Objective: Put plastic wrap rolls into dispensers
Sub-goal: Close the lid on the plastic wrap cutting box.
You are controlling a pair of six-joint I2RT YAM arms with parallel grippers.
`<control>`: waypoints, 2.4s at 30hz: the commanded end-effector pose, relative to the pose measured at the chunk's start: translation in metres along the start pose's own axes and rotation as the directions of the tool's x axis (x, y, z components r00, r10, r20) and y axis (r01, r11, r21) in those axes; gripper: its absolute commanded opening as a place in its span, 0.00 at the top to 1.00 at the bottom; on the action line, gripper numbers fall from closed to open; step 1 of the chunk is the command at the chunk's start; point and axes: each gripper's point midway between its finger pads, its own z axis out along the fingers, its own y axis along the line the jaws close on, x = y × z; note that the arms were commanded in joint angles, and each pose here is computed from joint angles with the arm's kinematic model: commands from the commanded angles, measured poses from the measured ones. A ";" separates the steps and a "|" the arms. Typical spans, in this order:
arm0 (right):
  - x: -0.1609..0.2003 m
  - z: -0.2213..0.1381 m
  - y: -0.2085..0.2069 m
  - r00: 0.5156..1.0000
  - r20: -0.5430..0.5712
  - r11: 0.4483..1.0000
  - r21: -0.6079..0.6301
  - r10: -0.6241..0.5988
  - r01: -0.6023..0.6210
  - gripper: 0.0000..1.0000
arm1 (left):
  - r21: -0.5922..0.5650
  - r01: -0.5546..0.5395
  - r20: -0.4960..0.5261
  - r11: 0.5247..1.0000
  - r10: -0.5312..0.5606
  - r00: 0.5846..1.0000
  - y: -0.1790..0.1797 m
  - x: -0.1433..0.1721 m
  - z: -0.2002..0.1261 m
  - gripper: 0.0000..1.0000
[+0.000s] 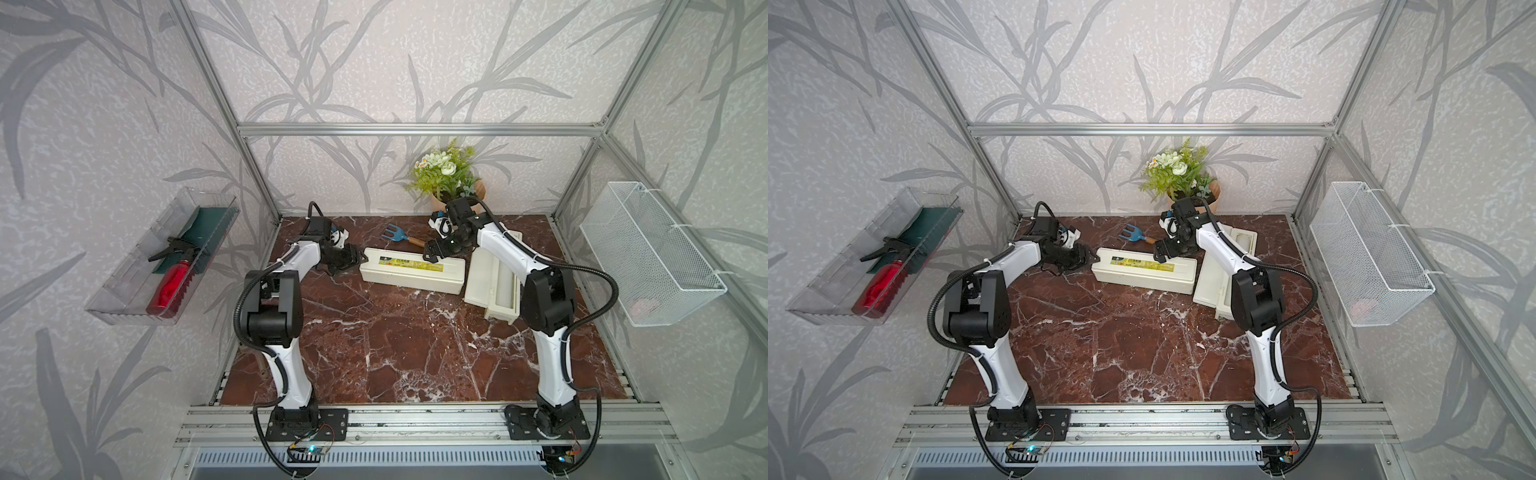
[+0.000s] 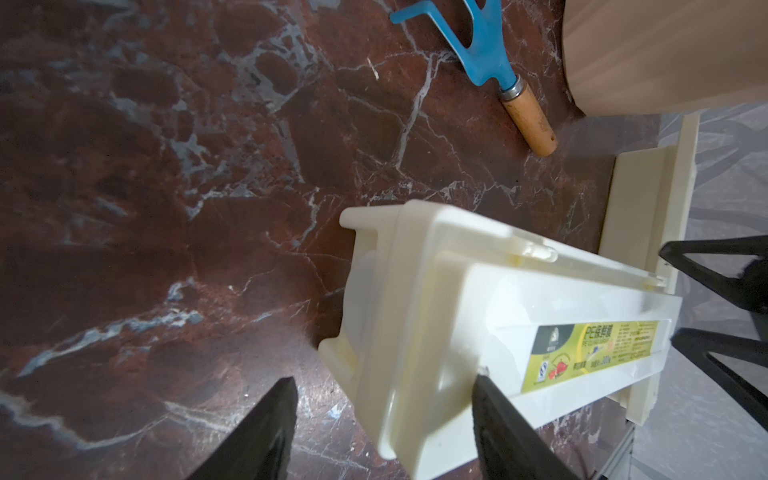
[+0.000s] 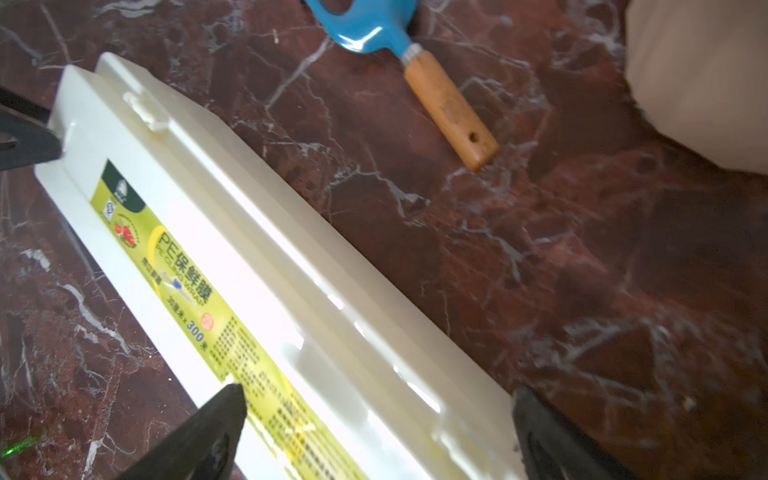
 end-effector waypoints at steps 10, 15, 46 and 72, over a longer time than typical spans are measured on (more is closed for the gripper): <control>0.046 -0.058 -0.029 0.956 -0.030 0.926 0.257 0.292 -0.275 0.00 | -0.092 -0.017 -0.053 0.996 0.013 0.999 0.014 0.008 0.012 0.31; 0.056 -0.042 -0.033 0.943 -0.076 0.917 0.269 0.325 -0.294 0.00 | -0.092 -0.012 -0.053 0.996 0.007 0.999 0.015 0.006 0.013 0.31; 0.018 0.058 0.059 0.958 -0.088 0.951 -0.130 0.272 -0.282 0.00 | -0.275 0.171 0.010 0.946 -0.175 0.984 0.090 0.018 -0.018 0.30; 0.014 0.084 0.026 0.881 -0.069 0.796 -0.401 0.468 -0.455 0.06 | -0.274 0.204 0.001 0.940 -0.211 0.977 0.098 0.007 -0.015 0.30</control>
